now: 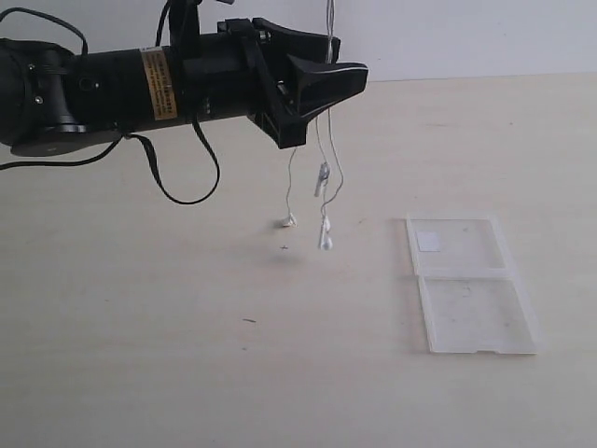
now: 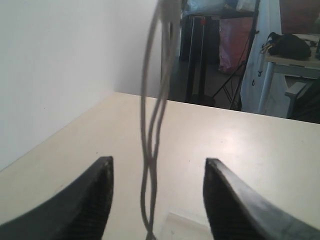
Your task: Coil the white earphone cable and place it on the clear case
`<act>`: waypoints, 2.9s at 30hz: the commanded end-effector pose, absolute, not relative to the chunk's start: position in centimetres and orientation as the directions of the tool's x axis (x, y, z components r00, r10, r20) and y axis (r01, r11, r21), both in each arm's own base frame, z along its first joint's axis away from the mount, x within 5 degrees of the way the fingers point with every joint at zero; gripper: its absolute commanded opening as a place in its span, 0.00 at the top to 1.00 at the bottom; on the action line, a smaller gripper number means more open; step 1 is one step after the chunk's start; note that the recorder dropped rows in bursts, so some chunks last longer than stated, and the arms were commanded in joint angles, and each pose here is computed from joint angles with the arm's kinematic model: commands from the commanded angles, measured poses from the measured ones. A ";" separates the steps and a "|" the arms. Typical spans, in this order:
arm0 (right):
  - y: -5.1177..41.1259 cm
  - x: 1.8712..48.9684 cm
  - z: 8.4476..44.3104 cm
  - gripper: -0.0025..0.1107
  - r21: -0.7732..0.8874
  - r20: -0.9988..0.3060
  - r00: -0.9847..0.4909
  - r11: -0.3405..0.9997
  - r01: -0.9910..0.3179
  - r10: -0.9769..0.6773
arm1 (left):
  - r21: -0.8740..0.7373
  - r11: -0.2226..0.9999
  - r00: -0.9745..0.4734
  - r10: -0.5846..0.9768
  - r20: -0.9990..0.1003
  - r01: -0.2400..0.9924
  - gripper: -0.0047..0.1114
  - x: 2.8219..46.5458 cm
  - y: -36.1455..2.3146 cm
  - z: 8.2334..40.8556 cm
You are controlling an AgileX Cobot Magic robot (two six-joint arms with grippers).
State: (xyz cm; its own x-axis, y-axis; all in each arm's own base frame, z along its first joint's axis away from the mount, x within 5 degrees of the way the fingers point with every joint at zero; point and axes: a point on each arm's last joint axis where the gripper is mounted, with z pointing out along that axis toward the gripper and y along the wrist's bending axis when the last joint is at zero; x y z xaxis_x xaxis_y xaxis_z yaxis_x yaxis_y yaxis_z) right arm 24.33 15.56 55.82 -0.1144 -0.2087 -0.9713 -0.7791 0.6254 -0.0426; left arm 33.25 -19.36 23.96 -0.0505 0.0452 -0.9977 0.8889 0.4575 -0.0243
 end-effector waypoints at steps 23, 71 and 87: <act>15.5 24.2 56.0 0.98 -0.058 -0.972 -0.100 0.626 -0.778 -0.214 | -0.017 0.493 -0.075 0.100 -0.992 0.870 0.67 33.6 -19.3 23.5; 8.6 25.5 54.2 0.98 -0.339 -0.818 -0.403 0.911 -0.237 -0.409 | -0.043 0.375 -0.145 0.248 -0.958 0.926 0.96 28.9 -17.8 29.0; 9.7 29.6 45.7 0.98 -0.402 -0.714 -0.533 0.889 -0.218 -0.453 | -0.064 0.358 -0.160 0.245 -0.956 0.932 0.96 28.0 -17.6 30.1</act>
State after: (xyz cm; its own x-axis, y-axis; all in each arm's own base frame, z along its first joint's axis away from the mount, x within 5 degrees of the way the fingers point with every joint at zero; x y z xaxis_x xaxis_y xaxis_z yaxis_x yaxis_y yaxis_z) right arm 28.86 9.42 46.73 -0.5515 -0.4539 -0.6999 -0.2215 0.8886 -0.4017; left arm 28.28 -17.62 29.62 -0.1620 0.2502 -0.9546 0.9270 0.3701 -0.0603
